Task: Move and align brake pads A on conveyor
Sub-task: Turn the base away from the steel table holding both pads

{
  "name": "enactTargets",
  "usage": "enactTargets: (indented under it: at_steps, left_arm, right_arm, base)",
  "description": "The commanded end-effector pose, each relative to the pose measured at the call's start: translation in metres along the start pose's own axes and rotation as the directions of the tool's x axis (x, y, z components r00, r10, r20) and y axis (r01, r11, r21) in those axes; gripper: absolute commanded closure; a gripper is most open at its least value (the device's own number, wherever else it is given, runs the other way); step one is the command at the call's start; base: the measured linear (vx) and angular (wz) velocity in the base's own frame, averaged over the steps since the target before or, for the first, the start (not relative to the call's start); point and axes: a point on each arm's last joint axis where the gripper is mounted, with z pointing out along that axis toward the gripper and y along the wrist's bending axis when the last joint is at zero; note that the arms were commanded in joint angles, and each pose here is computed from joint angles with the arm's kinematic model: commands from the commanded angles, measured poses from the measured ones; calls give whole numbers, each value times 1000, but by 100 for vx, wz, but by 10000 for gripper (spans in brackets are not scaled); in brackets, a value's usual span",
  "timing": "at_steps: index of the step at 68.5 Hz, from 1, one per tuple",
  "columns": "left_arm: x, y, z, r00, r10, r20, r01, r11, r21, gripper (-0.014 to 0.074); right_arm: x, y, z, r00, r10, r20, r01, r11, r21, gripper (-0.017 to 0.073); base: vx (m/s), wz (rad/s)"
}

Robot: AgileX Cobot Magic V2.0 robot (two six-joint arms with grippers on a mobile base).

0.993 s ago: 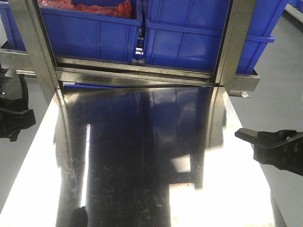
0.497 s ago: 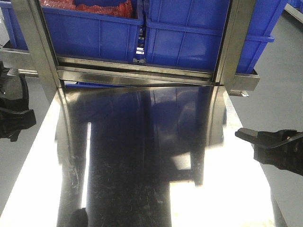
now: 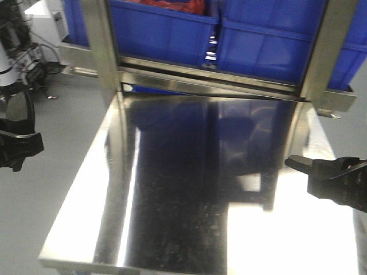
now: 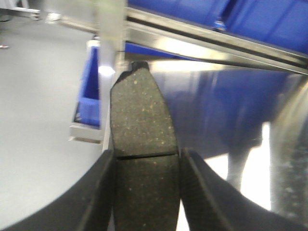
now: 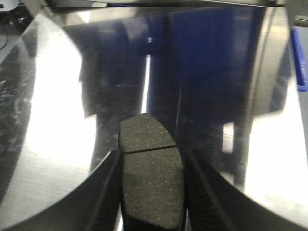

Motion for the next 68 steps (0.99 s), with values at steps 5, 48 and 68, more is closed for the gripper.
enactTargets:
  at_steps: [5, 48, 68]
  left_arm:
    - [-14, -5, -8, 996, 8, 86, -13, 998, 58, 465]
    - [-14, -5, -8, 996, 8, 86, -13, 998, 58, 465]
    - [-14, -5, -8, 996, 8, 86, -13, 998, 58, 465]
  right_arm:
    - [-15, 4, -8, 994, -16, 110, 21, 999, -42, 482]
    - [-15, 4, -8, 994, -16, 110, 21, 999, -42, 482]
    - [-15, 4, -8, 994, -17, 110, 22, 999, -41, 482]
  base:
    - [-9, 40]
    - [-8, 45]
    - [-9, 58]
